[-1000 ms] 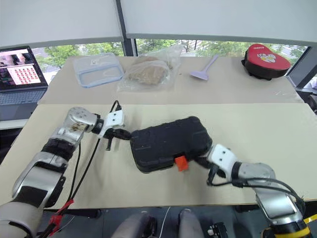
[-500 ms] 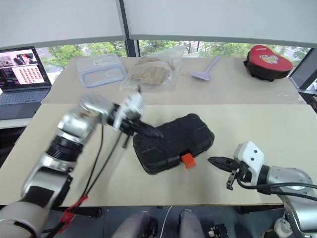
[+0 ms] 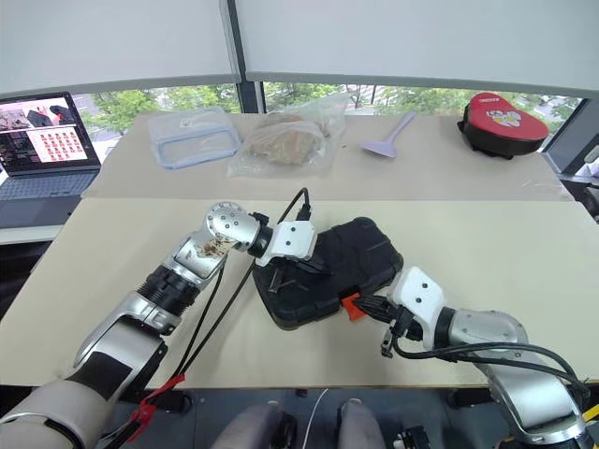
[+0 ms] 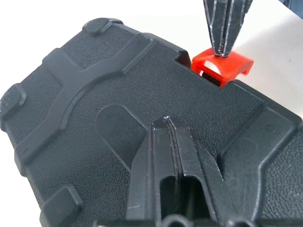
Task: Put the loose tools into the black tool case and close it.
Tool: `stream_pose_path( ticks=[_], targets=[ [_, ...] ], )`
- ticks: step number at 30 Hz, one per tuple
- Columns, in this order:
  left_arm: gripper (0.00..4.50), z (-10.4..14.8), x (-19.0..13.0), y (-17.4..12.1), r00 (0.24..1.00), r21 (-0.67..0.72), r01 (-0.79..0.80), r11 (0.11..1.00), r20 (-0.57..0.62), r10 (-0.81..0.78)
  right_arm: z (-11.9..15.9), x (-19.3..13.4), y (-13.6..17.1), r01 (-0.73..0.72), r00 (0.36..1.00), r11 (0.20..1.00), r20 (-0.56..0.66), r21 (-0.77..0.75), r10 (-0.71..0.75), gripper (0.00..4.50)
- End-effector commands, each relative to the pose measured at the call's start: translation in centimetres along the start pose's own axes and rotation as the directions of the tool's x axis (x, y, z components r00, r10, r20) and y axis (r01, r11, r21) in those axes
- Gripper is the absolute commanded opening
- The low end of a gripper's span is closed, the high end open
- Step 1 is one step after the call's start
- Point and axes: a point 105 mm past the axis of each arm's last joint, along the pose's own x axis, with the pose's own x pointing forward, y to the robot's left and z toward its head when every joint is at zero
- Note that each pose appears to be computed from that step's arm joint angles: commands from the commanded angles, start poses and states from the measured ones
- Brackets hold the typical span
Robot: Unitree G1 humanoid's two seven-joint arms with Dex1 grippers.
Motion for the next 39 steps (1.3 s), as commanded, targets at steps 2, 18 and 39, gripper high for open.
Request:
stream_pose_path(
  ticks=[2,18,39],
  targets=[
    [0.02,-2.5,0.9,-1.5,0.995,-0.078,0.051,0.996,-0.077,-0.057,-1.1,1.1,0.7,-0.002,1.000,1.000,-0.030,-0.001,0.002,0.00],
    [0.02,-0.6,2.4,-1.3,0.997,-0.036,0.071,0.997,-0.027,-0.072,-1.9,2.6,-0.1,0.093,0.994,0.996,-0.057,0.017,-0.092,0.00],
    [0.02,-1.3,3.0,-1.2,0.994,0.022,0.086,0.996,-0.067,-0.084,0.3,-0.8,0.4,0.244,0.964,0.966,0.090,0.090,-0.252,0.00]
  ],
)
